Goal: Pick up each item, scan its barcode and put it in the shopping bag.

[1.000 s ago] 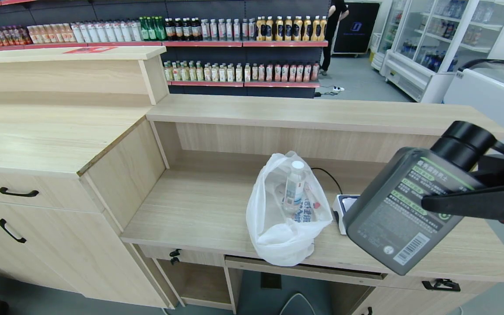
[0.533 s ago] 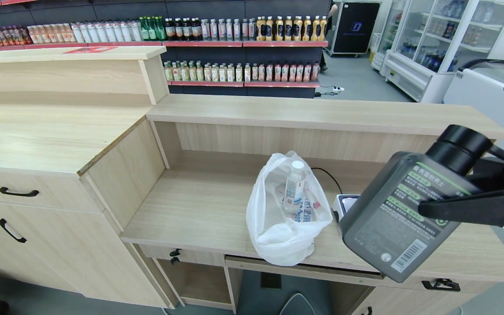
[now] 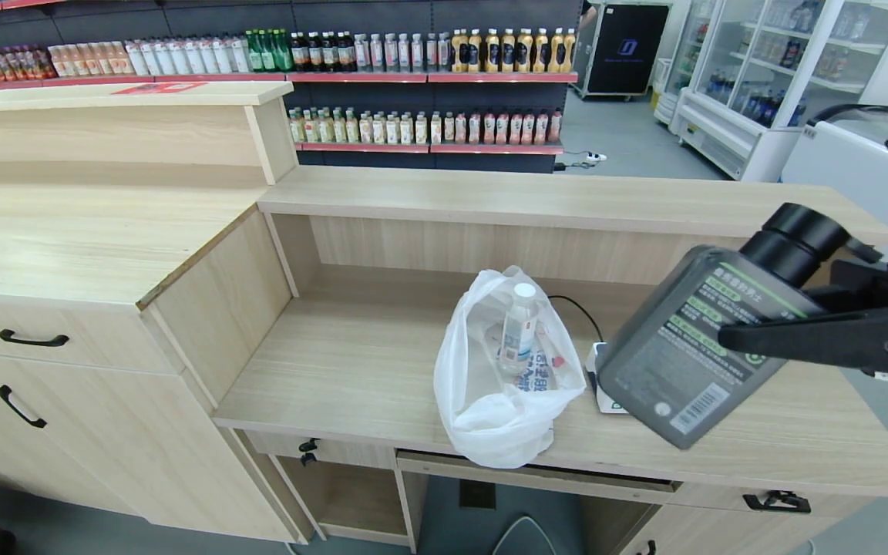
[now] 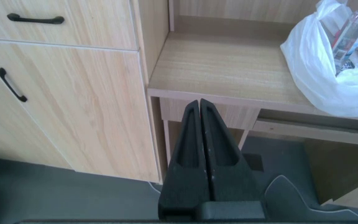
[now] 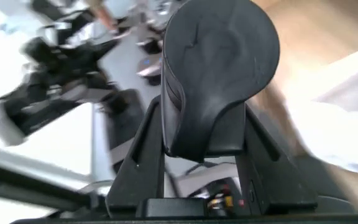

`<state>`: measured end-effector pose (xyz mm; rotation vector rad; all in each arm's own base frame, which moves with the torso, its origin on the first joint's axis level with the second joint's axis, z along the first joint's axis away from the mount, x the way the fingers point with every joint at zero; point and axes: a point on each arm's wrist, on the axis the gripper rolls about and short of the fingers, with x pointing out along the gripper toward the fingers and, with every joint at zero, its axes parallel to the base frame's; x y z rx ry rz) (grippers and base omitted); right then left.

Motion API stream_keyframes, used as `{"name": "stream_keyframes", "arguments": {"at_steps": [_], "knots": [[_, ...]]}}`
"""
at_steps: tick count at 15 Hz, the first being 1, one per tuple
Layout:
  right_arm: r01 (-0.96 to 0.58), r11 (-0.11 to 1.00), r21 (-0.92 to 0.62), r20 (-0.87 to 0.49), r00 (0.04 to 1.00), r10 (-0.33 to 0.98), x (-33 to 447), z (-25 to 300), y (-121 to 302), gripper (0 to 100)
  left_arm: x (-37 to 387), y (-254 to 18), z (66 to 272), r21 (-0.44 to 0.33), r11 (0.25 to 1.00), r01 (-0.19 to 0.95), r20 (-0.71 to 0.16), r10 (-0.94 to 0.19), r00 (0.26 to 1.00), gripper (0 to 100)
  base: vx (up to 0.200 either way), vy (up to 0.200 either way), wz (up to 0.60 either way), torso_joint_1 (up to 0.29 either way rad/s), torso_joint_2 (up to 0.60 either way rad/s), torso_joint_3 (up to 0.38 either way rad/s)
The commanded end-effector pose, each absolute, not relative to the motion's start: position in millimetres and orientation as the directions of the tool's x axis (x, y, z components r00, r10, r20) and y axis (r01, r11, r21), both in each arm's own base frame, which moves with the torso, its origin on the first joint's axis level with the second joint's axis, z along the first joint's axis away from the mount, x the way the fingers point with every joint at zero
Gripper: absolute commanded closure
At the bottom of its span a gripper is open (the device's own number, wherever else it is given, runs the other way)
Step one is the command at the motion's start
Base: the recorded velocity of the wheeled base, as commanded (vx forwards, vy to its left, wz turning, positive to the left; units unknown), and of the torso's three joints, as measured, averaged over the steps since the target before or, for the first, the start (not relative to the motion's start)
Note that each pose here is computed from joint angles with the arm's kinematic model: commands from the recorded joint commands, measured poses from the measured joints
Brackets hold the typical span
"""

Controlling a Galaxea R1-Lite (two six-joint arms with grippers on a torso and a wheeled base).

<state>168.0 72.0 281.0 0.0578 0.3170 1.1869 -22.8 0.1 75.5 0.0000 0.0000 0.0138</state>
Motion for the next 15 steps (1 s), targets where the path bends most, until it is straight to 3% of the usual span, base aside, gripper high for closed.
{"name": "stream_keyframes", "arguments": {"at_steps": [1, 2, 4, 7, 11, 15], "knots": [[-0.858, 0.495, 0.137, -0.247, 0.455, 0.856, 181, 268, 63, 100, -23, 0, 75, 0.000, 1.000, -0.015, 0.000, 0.015, 1.000, 100, 0.000, 0.000, 0.00, 0.000, 0.00, 0.000], [-0.804, 0.594, 0.032, -0.280, 0.564, 0.777, 194, 256, 52, 100, -23, 0, 75, 0.000, 1.000, -0.015, 0.000, 0.015, 1.000, 100, 0.000, 0.000, 0.00, 0.000, 0.00, 0.000], [-0.680, 0.688, -0.255, -0.291, 0.732, 0.616, 220, 232, 8, 100, -23, 0, 75, 0.000, 1.000, -0.015, 0.000, 0.015, 1.000, 100, 0.000, 0.000, 0.00, 0.000, 0.00, 0.000], [-0.486, 0.668, -0.564, -0.248, 0.871, 0.424, 234, 205, -47, 100, -23, 0, 75, 0.000, 1.000, -0.015, 0.000, 0.015, 1.000, 100, 0.000, 0.000, 0.00, 0.000, 0.00, 0.000], [-0.376, 0.615, -0.693, -0.176, 0.915, 0.362, 245, 200, -68, 100, -23, 0, 75, 0.000, 1.000, -0.015, 0.000, 0.015, 1.000, 100, 0.000, 0.000, 0.00, 0.000, 0.00, 0.000], [-0.322, 0.475, -0.819, -0.171, 0.927, 0.335, 254, 193, -80, 100, -23, 0, 75, 0.000, 1.000, -0.015, 0.000, 0.015, 1.000, 100, 0.000, 0.000, 0.00, 0.000, 0.00, 0.000]]}}
